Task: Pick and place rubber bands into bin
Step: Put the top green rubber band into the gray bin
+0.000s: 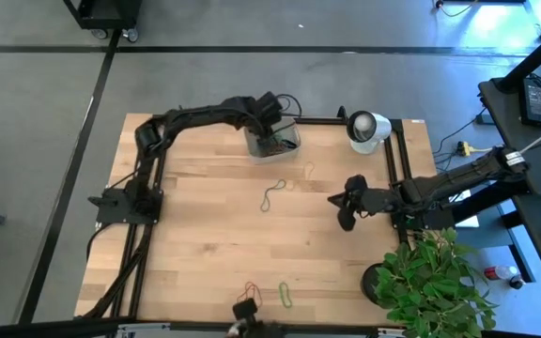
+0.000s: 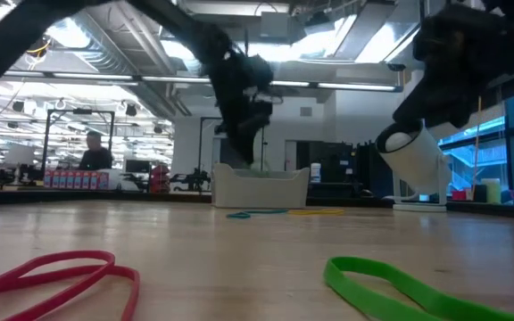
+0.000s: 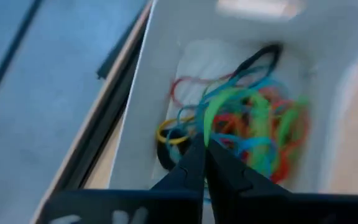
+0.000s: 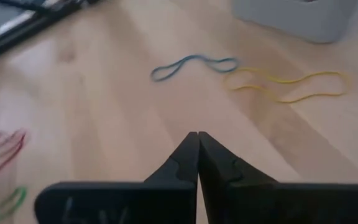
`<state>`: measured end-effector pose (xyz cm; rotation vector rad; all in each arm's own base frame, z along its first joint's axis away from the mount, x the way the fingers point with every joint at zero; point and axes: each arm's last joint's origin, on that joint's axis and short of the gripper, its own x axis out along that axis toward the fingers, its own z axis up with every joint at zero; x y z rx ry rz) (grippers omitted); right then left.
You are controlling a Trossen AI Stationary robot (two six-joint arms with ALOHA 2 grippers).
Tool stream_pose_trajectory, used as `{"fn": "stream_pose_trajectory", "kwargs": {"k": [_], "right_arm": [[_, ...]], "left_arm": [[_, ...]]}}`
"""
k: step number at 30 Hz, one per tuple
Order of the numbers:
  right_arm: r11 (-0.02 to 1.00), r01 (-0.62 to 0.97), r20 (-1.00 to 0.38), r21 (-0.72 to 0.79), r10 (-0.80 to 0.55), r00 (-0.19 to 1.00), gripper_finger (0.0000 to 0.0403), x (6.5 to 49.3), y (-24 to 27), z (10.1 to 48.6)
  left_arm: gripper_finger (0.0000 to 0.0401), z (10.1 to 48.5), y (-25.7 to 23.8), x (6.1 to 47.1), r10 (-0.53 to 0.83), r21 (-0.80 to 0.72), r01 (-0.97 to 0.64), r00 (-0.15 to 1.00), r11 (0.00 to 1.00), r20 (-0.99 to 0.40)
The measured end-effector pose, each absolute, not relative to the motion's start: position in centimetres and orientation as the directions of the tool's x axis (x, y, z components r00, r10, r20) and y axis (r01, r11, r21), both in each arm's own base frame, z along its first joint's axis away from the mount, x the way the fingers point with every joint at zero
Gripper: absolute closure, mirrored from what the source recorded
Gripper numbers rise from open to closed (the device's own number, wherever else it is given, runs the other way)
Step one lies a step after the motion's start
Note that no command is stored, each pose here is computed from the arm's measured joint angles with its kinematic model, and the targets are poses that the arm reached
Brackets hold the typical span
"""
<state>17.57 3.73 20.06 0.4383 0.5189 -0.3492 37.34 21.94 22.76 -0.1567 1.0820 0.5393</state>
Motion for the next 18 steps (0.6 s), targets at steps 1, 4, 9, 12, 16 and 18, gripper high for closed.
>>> {"fn": "stream_pose_trajectory", "kwargs": {"k": [1,4,9,12,16,18], "right_arm": [[0.834,0.447,-0.539,0.322,-0.226,0.811,0.0393,17.6,3.6,20.1],[0.797,0.491,-0.536,0.351,-0.259,0.804,0.0393,17.7,3.1,20.1],[0.743,0.541,-0.536,0.395,-0.292,0.792,0.0393,17.8,2.4,20.1],[0.717,0.561,-0.536,0.414,-0.306,0.787,0.0393,17.8,2.1,20.1],[0.706,0.574,-0.536,0.414,-0.320,0.781,0.0393,17.9,1.8,20.1],[0.705,0.578,-0.536,0.412,-0.325,0.779,0.0393,17.9,1.7,20.1]], "left_arm": [[0.0399,21.9,22.6,37.3,0.335,0.140,-0.487,0.341,0.862,-0.878],[0.0393,19.9,23.8,37.2,0.320,0.156,-0.458,0.305,0.875,-0.897],[0.0352,17.9,24.7,37.2,0.268,0.122,-0.437,0.290,0.891,-0.919],[0.0323,17.6,24.6,37.2,0.253,0.118,-0.412,0.291,0.903,-0.923],[0.0289,17.9,24.6,37.2,0.257,0.131,-0.382,0.300,0.915,-0.919],[0.0275,18.7,24.5,37.1,0.273,0.143,-0.387,0.306,0.911,-0.912]]}}
